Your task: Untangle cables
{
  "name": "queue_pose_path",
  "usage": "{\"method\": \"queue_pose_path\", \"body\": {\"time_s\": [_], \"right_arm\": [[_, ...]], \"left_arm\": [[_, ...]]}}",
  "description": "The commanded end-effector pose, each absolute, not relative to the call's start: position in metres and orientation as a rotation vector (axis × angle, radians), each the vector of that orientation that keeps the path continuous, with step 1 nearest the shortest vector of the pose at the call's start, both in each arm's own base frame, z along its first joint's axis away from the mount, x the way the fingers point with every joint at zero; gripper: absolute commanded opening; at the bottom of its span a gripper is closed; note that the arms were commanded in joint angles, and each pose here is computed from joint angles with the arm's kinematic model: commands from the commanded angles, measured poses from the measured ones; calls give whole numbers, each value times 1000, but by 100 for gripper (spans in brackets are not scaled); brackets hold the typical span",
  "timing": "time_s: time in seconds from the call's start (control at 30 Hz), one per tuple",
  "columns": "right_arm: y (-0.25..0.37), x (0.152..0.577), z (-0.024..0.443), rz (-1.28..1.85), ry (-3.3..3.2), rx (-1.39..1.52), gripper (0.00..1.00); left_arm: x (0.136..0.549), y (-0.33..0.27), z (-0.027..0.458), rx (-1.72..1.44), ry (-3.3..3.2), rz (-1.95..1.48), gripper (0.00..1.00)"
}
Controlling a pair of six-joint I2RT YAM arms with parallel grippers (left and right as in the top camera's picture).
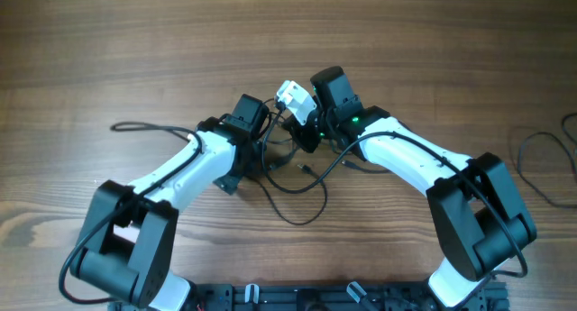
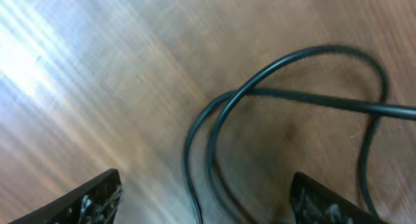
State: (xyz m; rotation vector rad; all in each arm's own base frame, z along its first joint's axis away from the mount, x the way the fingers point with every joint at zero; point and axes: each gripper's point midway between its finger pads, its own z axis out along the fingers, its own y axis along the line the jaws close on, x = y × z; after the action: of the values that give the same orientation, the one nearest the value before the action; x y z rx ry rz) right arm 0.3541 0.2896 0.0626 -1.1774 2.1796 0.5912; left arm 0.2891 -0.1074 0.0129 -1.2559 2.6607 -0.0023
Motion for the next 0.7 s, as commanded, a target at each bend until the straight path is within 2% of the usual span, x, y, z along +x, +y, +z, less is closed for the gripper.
{"method": "queue_pose_path", "body": {"time_s": [0.0, 0.1, 0.2, 0.3, 0.5, 0.53, 0.67], "right_arm": [[291, 356, 73, 595, 2169, -1162, 4], [291, 357, 73, 595, 2168, -1161, 4], [291, 356, 73, 606, 2186, -1136, 4], [291, 356, 72, 606, 2189, -1135, 4], [290, 356, 72, 627, 2223, -1087, 4], [290, 355, 72, 628, 2229, -1082, 4], [286, 358, 85, 641, 2241, -1010, 4]], "left_arm": [[308, -103, 23, -521, 2800, 101, 100], [314, -101, 33, -319, 2793, 127, 100], [324, -100, 33, -307, 2751, 144, 100], [328, -103, 28, -308, 2740, 134, 94], [318, -96, -4, -302, 2816, 214, 73], [316, -91, -15, -315, 2838, 238, 66], [314, -70, -36, -472, 2868, 286, 12]]}}
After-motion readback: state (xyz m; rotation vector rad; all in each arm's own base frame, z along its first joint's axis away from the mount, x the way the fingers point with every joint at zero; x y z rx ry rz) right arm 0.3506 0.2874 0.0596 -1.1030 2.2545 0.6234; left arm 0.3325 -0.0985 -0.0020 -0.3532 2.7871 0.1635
